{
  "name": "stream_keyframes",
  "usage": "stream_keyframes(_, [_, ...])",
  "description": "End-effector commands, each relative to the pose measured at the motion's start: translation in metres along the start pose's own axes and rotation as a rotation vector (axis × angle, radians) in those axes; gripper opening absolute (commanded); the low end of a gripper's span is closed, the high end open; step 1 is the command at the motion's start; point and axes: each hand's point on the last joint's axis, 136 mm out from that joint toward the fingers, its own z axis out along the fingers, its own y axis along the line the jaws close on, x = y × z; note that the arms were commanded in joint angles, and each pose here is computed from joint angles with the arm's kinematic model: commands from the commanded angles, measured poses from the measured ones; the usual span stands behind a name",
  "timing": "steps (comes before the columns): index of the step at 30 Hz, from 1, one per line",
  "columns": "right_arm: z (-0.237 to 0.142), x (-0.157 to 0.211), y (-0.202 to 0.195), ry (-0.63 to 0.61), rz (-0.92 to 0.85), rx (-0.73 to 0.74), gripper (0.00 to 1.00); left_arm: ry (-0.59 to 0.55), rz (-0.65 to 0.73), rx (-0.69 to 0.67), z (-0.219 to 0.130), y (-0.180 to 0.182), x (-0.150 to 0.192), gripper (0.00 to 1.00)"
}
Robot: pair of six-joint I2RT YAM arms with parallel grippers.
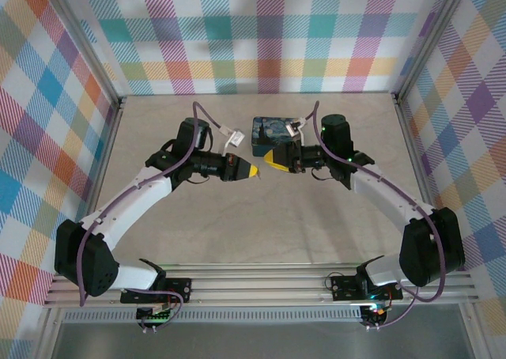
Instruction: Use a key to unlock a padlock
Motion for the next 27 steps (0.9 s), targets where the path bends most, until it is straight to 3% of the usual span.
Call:
stream_keyframes(1, [-0.001,0.008,0.02,0.031,-0.094,-0.066,0.43,-0.009,0.067,0.066,-0.001,-0.021,-0.013,0.0])
stream_keyframes(16, [-0.003,0.029,0.038,0.12,-0.172,-0.099,0.32,0.044,0.092,0.174,0.013,-0.037,-0.019,0.0])
stream_keyframes(18, [-0.003,0.03,0.037,0.116,-0.175,-0.089,0.32,0.058,0.091,0.171,0.013,-0.036,-0.017,0.0])
stream_keyframes(22, [-0.004,0.028,0.036,0.106,-0.184,-0.067,0.43,0.07,0.085,0.169,0.013,-0.035,-0.015,0.0])
stream_keyframes(27, [-0.003,0.026,0.039,0.116,-0.192,-0.092,0.37,0.09,0.083,0.191,0.015,-0.036,-0.01,0.0])
